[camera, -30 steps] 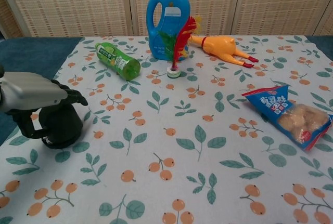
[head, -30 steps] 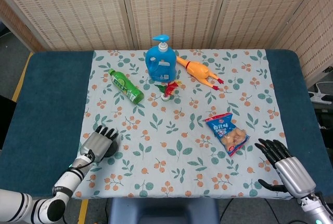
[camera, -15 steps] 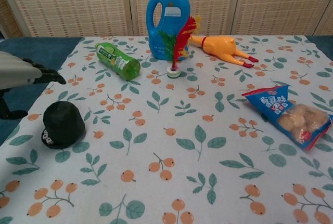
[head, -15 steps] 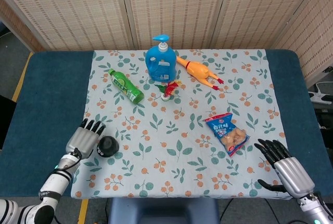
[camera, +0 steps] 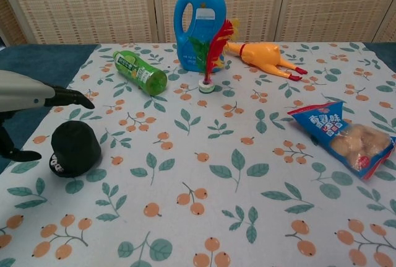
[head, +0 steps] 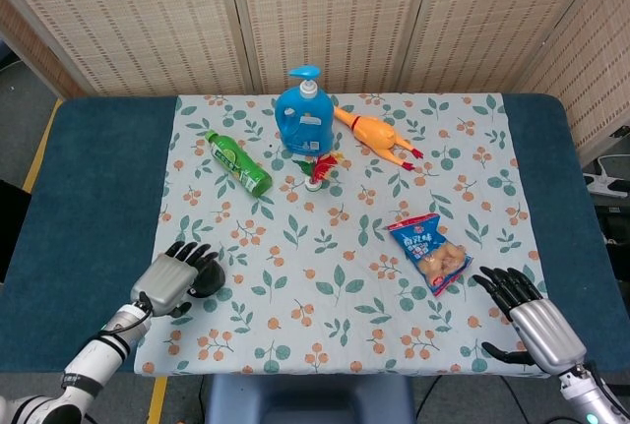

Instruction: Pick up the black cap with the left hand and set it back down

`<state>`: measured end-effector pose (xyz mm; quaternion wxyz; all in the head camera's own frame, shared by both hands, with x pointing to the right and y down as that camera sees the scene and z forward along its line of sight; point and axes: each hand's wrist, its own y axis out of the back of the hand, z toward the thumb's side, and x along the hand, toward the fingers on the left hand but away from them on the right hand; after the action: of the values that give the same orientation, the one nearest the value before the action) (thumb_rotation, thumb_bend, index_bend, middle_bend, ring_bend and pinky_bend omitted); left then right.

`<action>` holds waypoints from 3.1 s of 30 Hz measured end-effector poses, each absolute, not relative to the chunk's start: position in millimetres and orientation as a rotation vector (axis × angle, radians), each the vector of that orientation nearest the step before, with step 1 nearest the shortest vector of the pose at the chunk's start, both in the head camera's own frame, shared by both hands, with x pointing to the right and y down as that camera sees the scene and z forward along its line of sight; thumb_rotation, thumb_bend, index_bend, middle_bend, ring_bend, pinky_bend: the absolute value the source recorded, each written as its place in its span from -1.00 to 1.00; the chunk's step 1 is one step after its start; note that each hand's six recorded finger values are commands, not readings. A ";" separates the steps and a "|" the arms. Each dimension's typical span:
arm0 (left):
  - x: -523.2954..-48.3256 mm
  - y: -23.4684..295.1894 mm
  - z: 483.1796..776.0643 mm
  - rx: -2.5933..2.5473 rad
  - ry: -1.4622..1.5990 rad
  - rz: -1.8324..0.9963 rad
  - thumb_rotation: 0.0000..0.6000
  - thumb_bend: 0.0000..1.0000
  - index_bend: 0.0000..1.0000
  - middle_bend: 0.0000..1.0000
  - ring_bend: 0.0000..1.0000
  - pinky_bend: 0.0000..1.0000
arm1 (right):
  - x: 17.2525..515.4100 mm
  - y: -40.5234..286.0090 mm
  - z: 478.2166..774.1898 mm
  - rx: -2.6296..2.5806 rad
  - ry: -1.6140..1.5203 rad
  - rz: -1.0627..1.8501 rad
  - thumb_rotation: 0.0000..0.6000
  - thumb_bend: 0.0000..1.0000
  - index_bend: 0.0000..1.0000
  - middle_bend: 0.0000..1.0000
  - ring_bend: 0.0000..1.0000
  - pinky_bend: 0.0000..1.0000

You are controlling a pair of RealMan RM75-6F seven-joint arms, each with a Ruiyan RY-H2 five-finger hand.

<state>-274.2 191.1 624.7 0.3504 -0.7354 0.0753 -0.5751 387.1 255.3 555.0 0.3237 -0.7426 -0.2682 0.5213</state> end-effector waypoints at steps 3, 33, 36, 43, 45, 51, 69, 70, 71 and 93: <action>-268.5 191.0 626.9 -1.955 0.220 -1.455 1.00 -0.38 -1.00 -1.00 -1.00 -0.85 | 386.7 256.7 553.5 -1.954 -0.700 1.363 0.74 -0.76 -1.00 -1.00 -1.00 -1.00; -265.9 187.9 666.7 -1.845 0.137 -1.497 1.00 -0.37 -0.45 -1.00 -1.00 -0.88 | 389.0 256.6 547.2 -1.941 -0.721 1.353 0.74 -0.76 -1.00 -1.00 -1.00 -1.00; -265.8 186.9 668.4 -1.830 0.139 -1.494 1.00 -0.36 -0.33 -1.00 -1.00 -0.86 | 388.7 256.8 547.0 -1.942 -0.721 1.352 0.74 -0.76 -1.00 -1.00 -1.00 -1.00; -265.1 186.2 670.1 -1.801 0.143 -1.484 1.00 -0.33 -0.23 -1.00 -1.00 -0.81 | 389.1 256.7 547.0 -1.940 -0.722 1.354 0.74 -0.76 -1.00 -1.00 -1.00 -1.00; -265.0 186.5 670.2 -1.800 0.144 -1.482 1.00 -0.30 -0.19 -0.89 -0.94 -0.66 | 389.1 256.7 547.1 -1.940 -0.722 1.355 0.74 -0.76 -1.00 -1.00 -1.00 -1.00; -263.1 187.8 669.7 -1.823 0.162 -1.460 1.00 -0.18 -0.08 -0.21 -0.33 0.15 | 390.1 255.4 547.9 -1.933 -0.729 1.361 0.74 -0.76 -1.00 -1.00 -1.00 -1.00; -258.7 178.2 647.9 -1.779 0.274 -1.370 1.00 -0.01 0.17 0.14 0.02 0.45 | 389.6 256.2 550.3 -1.938 -0.714 1.373 0.74 -0.76 -1.00 -1.00 -1.00 -1.00; -259.5 175.7 644.3 -1.776 0.286 -1.368 1.00 -0.01 0.17 0.14 0.02 0.45 | 389.6 256.1 550.5 -1.938 -0.714 1.373 0.74 -0.76 -1.00 -1.00 -1.00 -1.00; -261.8 171.2 639.1 -1.768 0.305 -1.368 1.00 -0.01 0.18 0.14 0.02 0.45 | 389.7 256.1 550.6 -1.938 -0.713 1.374 0.74 -0.76 -1.00 -1.00 -1.00 -1.00; -366.4 160.2 693.1 -1.734 0.248 -1.755 1.00 -0.14 -0.86 -0.73 -0.78 -0.21 | 384.9 259.3 553.8 -1.935 -0.695 1.379 0.74 -0.76 -1.00 -1.00 -1.00 -1.00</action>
<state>-366.4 160.2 693.1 0.3251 -0.6613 0.0945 -0.6694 384.9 259.3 553.8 0.3266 -0.7387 -0.2651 0.5266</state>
